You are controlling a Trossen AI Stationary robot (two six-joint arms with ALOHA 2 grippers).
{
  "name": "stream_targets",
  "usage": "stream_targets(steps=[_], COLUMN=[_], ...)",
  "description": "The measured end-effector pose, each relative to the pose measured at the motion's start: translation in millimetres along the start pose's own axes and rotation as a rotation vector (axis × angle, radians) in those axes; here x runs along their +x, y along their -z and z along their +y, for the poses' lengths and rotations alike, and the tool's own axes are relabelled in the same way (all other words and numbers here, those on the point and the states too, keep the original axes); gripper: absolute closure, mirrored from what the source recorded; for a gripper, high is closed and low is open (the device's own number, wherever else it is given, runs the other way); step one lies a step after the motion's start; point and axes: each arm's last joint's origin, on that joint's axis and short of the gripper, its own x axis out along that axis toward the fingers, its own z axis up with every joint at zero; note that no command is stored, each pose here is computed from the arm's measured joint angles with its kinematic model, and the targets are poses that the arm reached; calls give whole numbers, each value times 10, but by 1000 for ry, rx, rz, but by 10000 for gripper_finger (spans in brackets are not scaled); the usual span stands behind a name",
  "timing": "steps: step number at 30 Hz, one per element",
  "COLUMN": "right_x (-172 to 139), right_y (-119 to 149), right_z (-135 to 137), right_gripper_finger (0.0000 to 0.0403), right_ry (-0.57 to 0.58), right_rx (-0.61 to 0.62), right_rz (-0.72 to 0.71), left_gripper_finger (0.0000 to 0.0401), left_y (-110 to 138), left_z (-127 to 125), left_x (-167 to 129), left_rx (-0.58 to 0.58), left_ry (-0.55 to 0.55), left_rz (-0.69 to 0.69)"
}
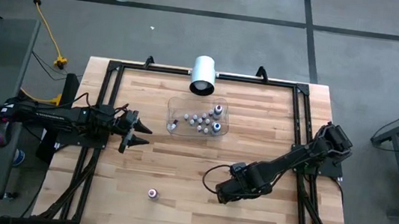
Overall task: Pick & Place food coloring
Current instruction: Put the large black food coloring bottle into the transparent bin
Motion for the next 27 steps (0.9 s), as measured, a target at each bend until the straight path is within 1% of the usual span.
stream_targets(steps=[4, 13, 27], right_x=[0, 0, -2], right_y=[0, 2, 4], right_z=[-2, 3, 2], right_gripper_finger=[220, 275, 294], right_ry=[2, -2, 0], right_rx=[-4, -24, -50], right_rz=[0, 7, 16], left_gripper_finger=[167, 167, 167], left_y=[0, 0, 0], left_z=[0, 0, 0], left_x=[0, 0, 0], left_rx=[0, 0, 0], left_ry=[0, 0, 0], left_rz=[0, 0, 0])
